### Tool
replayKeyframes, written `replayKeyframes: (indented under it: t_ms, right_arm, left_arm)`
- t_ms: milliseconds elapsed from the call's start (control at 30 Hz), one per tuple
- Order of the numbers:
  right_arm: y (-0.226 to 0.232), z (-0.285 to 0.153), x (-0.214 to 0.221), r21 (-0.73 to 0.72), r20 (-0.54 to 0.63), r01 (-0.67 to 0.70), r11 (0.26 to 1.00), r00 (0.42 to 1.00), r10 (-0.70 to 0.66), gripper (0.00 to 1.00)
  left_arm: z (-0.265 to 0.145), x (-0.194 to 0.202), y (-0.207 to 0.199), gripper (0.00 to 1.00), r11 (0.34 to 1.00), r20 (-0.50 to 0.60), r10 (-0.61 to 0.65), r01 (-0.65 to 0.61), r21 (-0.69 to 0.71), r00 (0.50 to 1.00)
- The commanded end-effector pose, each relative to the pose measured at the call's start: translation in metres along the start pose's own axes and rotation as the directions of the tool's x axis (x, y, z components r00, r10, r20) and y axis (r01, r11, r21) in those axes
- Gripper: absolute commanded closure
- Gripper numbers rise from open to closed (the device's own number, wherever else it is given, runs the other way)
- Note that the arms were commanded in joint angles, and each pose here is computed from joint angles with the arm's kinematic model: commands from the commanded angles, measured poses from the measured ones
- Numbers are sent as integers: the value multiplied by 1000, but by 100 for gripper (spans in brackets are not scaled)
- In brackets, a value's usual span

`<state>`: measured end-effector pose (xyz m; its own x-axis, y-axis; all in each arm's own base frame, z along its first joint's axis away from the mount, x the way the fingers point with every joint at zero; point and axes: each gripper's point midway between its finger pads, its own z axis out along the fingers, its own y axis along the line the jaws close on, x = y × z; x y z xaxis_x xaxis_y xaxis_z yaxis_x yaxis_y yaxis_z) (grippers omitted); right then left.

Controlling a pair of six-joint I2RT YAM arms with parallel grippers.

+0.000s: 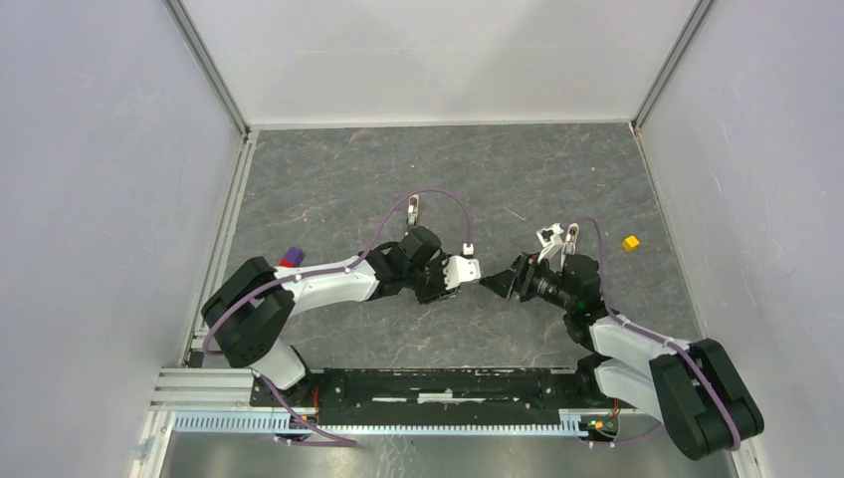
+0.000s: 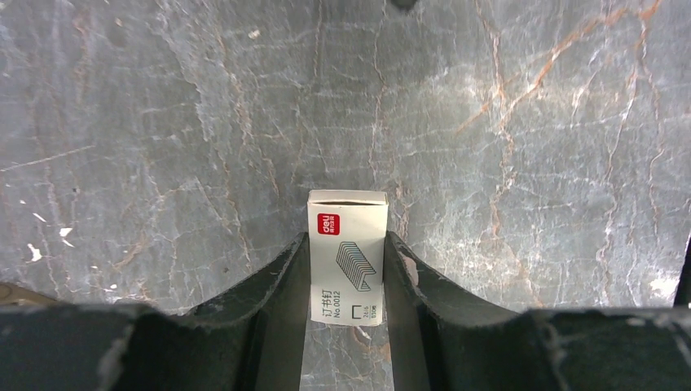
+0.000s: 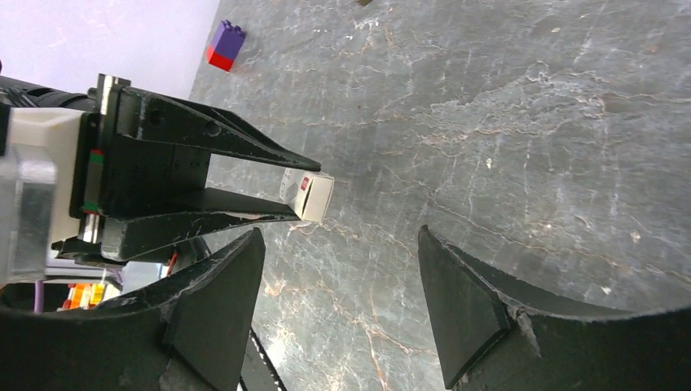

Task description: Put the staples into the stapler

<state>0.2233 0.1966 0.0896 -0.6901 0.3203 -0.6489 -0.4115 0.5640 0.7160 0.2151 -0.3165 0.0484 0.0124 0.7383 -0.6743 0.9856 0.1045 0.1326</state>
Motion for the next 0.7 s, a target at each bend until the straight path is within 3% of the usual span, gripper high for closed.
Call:
replayKeyframes:
  t_ms: [0,267,667]
  right_arm:
    - [21,4,-7,-117,31,3,993,1000,0,24]
    - [30,7,-2,-167,8,-36,985,999,38,24]
    - [26,14,1,-151,-18,-69,986,998,67,25]
  left_arm:
    - [-12,-38,8,57,999,162,-22,29,-42,987]
    - [-25,-64,5,57,999,273,-20,30,-31,962]
    - [-36,-80,0,57,1000,325,-9,10,-4,946]
